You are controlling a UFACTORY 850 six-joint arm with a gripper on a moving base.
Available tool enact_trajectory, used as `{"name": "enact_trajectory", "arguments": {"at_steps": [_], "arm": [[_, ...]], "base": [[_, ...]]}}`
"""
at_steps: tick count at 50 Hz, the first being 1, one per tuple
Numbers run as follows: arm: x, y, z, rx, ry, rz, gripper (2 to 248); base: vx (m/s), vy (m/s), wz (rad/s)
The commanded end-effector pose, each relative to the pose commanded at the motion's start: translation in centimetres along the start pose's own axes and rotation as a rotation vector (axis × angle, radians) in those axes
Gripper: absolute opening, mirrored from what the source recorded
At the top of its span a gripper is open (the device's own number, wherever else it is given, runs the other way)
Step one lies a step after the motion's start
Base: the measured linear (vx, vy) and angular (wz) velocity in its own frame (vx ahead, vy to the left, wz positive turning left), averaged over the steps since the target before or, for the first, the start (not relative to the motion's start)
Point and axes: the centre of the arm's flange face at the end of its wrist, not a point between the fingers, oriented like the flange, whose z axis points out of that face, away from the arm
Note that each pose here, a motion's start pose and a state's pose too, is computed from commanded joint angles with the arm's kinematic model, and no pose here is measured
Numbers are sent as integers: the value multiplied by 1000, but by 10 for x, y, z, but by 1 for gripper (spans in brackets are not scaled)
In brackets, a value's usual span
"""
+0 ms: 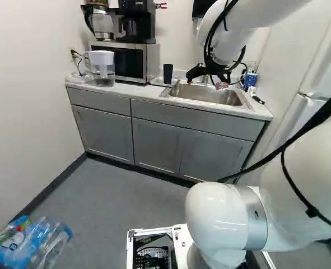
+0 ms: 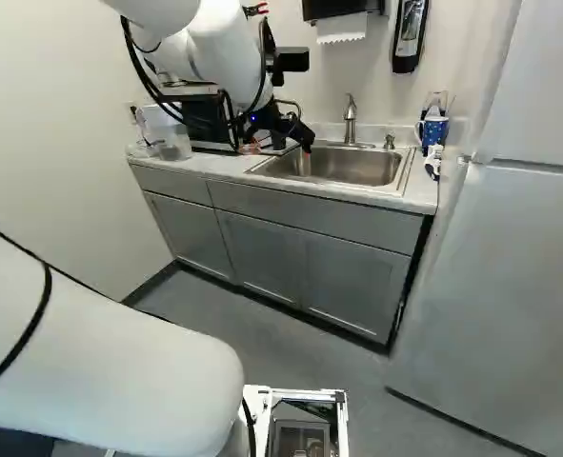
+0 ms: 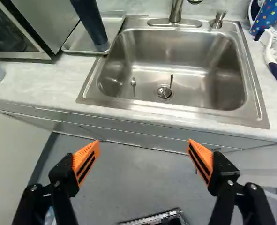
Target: Rinse the cup and place it in the tray
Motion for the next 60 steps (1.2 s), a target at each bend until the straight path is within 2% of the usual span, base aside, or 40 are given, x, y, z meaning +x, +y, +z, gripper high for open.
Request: {"name": "enact_trajectory", "arguments": {"at_steps": [39, 60], "arm": [[0, 0, 0, 0, 0, 0, 247], [0, 0, 0, 0, 0, 0, 247]], "base": [[-106, 35, 8], [-7, 0, 1]]}}
